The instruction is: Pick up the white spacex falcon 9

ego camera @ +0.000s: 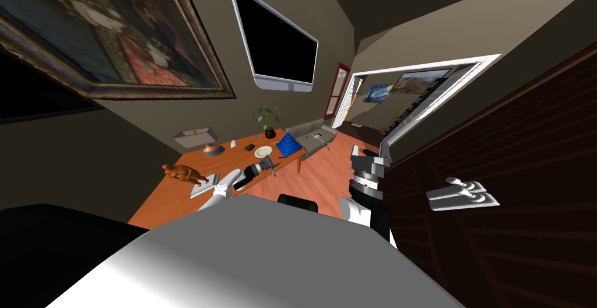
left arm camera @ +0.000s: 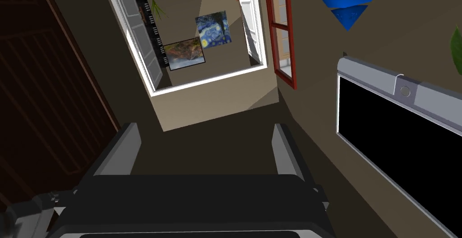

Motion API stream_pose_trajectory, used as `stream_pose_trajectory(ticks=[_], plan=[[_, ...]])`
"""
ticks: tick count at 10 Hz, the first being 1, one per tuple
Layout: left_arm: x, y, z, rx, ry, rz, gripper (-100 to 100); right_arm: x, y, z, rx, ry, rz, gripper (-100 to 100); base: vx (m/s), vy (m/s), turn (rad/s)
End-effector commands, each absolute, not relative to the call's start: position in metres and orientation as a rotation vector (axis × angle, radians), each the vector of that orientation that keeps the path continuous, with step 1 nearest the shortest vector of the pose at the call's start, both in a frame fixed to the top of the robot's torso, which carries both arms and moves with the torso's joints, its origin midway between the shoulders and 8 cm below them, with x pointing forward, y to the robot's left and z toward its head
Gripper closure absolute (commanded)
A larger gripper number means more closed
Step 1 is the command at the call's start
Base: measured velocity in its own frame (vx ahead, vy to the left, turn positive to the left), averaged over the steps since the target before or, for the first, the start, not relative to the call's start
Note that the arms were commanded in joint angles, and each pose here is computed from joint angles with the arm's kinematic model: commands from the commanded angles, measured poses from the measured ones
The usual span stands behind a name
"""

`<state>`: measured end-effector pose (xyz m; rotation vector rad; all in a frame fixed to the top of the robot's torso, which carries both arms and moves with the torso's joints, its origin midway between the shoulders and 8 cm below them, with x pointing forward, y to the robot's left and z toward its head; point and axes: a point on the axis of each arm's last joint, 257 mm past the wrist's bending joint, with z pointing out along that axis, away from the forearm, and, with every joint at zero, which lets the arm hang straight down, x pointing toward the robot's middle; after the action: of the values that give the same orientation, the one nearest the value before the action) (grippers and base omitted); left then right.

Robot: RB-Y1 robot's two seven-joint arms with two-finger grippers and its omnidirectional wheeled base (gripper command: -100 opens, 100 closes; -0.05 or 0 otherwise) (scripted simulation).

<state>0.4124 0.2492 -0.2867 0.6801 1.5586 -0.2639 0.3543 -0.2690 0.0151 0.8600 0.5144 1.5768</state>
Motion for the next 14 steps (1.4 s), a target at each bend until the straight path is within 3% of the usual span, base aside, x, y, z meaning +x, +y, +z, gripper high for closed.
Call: stream_pose_trajectory(ticks=[1,14], plan=[[0.411,0.255,-0.301,0.751,1.581,-0.22,-100,0.354,-0.269,0.015,0.86,0.514,1.577,0,-0.001,0.007,-0.115],[0.369,0.345,-0.414,1.322,1.732,0.07,-100,0.354,-0.269,0.015,0.86,0.514,1.577,0,0.001,0.002,-0.113]])
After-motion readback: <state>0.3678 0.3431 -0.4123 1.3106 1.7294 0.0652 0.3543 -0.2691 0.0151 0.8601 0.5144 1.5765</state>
